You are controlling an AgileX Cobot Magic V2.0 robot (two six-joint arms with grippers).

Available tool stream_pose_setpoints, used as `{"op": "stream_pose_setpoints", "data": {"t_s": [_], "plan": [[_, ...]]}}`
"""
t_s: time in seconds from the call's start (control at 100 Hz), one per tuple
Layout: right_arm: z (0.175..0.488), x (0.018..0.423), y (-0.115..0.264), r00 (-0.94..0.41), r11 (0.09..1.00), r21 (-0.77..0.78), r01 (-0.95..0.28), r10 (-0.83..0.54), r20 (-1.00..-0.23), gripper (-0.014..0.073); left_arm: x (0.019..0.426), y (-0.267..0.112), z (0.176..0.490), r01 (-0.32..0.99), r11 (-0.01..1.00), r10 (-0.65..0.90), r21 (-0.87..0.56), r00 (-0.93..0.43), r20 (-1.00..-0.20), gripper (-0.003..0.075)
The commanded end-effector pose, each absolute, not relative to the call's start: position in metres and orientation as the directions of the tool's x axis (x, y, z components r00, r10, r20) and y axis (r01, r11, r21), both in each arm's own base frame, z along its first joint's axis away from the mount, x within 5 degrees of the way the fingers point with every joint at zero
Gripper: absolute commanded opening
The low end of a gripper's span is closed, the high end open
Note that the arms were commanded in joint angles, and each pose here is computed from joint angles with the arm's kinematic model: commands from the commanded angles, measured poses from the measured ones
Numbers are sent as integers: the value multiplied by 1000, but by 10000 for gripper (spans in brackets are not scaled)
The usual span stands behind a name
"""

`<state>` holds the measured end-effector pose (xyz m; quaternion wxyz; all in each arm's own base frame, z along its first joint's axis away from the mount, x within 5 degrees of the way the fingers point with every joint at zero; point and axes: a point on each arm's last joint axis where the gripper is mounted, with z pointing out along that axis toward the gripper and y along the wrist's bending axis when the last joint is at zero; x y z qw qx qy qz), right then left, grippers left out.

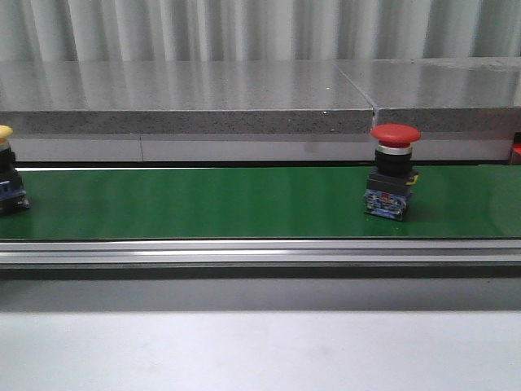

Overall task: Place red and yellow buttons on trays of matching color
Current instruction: 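Set the yellow push-button on the belt and release the left gripper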

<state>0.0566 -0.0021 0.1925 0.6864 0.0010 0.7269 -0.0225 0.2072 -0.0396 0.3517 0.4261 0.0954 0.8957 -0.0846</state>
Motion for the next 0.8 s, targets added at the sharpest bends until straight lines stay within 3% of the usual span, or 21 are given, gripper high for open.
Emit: {"op": "stream_pose_setpoints", "data": {"t_s": [0.0,0.13,0.23,0.32,0.5,0.56,0.79], "plan": [[204,55,-2,55,999,-42,34,-44,-998,-71,188,-37,364,214,971,6,-109,-476,-880,544],[204,55,-2,59,999,-42,34,-44,-997,-71,163,-32,349,191,973,-39,-128,-409,-912,541],[206,55,-2,75,999,-41,34,-44,-996,-71,146,-29,335,189,974,-41,-125,-393,-918,479],[213,54,-2,109,999,-16,32,-19,-994,-71,137,-28,326,188,974,-41,-125,-396,-917,363],[241,50,-1,144,999,46,22,42,-989,-71,129,-27,313,185,975,-42,-125,-399,-916,60],[250,51,-1,85,998,52,20,50,-995,-71,130,-26,312,183,975,-44,-125,-393,-918,-18],[296,68,0,-282,998,52,18,55,-958,-71,131,-26,315,179,976,-51,-123,-362,-931,-20]]}}
